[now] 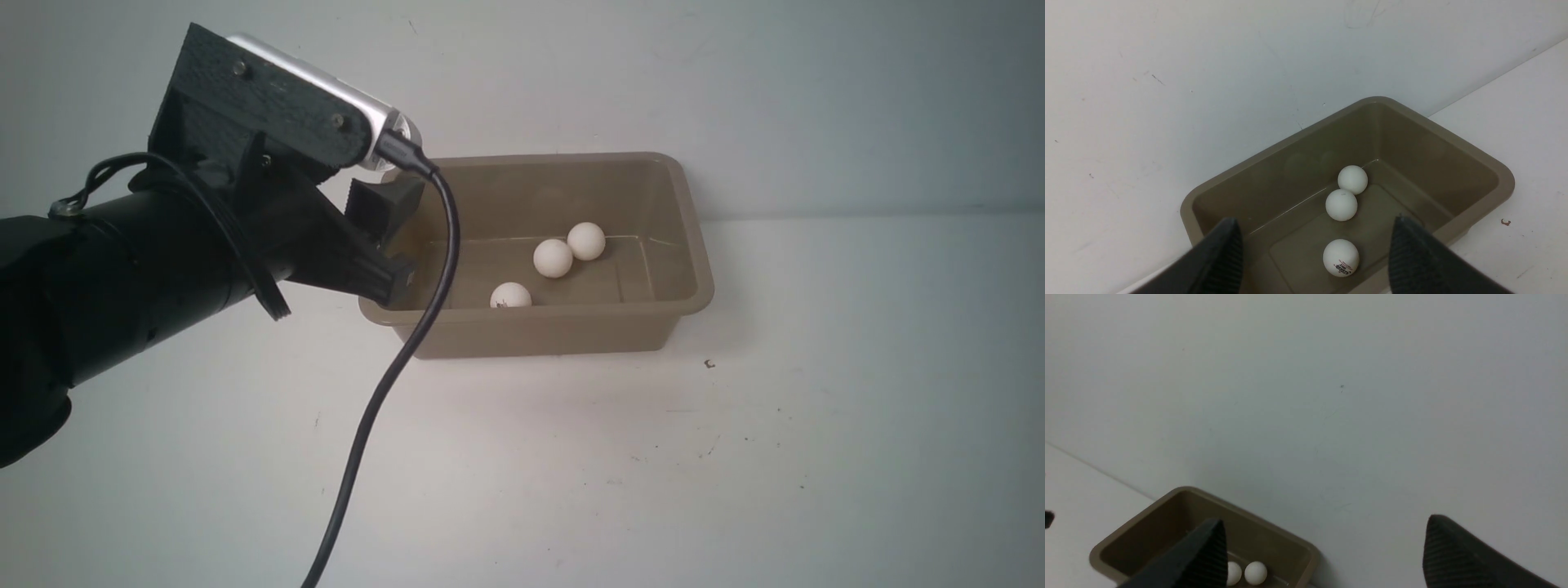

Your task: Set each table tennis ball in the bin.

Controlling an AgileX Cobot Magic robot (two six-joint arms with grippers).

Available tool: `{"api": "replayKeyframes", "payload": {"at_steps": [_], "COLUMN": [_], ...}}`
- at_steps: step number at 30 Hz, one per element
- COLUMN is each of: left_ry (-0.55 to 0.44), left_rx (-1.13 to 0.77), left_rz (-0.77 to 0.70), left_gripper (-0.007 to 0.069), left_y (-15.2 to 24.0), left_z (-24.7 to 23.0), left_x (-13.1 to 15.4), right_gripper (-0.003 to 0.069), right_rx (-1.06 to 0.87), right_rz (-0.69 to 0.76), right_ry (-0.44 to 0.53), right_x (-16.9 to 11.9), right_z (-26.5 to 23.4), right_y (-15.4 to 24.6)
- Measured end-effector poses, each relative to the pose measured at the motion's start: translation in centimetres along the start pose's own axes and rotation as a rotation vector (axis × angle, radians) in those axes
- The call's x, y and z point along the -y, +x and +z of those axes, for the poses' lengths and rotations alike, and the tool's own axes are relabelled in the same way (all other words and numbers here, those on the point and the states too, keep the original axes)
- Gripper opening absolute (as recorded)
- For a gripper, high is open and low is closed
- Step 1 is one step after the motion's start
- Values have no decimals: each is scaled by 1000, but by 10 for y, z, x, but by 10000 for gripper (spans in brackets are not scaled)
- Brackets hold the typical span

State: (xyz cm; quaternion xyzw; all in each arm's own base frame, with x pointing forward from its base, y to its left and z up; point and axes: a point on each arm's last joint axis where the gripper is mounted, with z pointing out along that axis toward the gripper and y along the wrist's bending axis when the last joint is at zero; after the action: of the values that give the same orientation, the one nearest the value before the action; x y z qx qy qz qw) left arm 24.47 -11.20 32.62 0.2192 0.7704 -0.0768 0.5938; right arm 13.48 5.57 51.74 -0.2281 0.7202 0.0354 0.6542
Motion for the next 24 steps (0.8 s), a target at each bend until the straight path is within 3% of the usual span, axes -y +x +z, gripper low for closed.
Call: {"api": "replayKeyframes", "payload": {"at_steps": [12,18,24], "left_ry": [0,0,0], "left_rx": [0,0,0], "left_rz": [0,0,0], "left_gripper": [436,436,436], "left_y": [0,0,0], "left_z": [0,0,0], "left_x": [0,0,0], "right_gripper": [585,585,585], "right_rx": [24,93,34], "right_rz": [5,6,4], "right_ry": [-44,-40,-57], "right_x": [-24,-38,-49], "right_z": [-50,-56,-44], "right_y": [95,149,192]}}
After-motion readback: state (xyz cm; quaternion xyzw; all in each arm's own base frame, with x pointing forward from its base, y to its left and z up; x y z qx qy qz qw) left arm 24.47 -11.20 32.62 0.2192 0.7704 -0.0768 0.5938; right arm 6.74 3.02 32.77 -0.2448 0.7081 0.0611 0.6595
